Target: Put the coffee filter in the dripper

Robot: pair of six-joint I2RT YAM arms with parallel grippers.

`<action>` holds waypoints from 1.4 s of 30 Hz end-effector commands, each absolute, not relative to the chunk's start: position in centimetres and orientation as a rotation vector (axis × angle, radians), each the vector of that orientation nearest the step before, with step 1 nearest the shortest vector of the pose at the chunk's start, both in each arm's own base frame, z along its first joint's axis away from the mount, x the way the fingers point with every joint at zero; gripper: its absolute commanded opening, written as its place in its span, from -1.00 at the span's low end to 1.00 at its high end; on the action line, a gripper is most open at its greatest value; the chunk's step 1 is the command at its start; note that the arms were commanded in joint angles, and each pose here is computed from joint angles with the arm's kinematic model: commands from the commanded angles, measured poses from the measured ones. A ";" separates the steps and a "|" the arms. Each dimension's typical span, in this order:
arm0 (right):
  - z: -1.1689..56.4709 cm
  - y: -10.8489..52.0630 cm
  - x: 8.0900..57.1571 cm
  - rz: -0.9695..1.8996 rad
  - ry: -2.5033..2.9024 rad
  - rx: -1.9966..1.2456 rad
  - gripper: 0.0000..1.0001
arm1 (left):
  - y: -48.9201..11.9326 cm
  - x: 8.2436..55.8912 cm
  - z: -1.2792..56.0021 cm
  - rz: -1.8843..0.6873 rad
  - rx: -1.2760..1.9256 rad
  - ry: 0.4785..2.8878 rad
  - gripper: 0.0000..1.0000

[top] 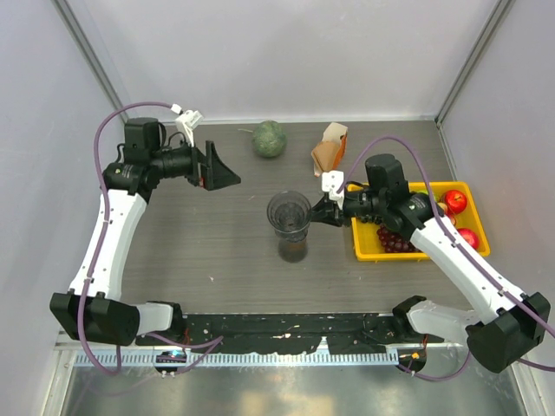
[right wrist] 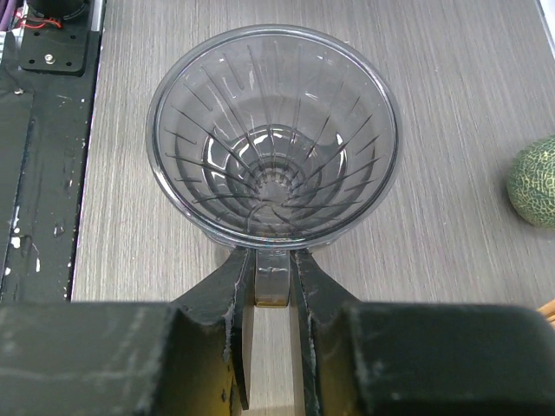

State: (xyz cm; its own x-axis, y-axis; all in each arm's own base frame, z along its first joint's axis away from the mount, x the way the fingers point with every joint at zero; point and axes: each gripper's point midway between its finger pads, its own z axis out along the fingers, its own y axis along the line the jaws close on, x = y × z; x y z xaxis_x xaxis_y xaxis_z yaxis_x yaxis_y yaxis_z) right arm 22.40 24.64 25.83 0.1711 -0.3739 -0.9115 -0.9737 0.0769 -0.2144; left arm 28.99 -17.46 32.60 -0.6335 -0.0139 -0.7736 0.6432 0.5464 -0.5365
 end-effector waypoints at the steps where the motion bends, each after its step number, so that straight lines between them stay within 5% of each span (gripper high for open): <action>1: 28.6 25.4 22.6 0.750 1.200 -1.476 -0.89 | -17.4 27.8 33.2 -1.029 0.696 1.924 0.99; 42: 22.9 24.1 23.3 0.820 1.336 -1.556 -0.90 | -20.8 26.1 30.1 -1.033 0.861 1.998 0.99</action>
State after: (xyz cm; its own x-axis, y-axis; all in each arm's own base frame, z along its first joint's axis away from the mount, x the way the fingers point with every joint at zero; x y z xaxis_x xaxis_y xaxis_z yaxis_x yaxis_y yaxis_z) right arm 23.14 23.76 22.20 0.1605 -0.4086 -0.8985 -0.9838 0.0075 -0.1791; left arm 26.01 -20.65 29.13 -0.5461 0.2312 -0.8052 0.7902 0.4613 -0.4035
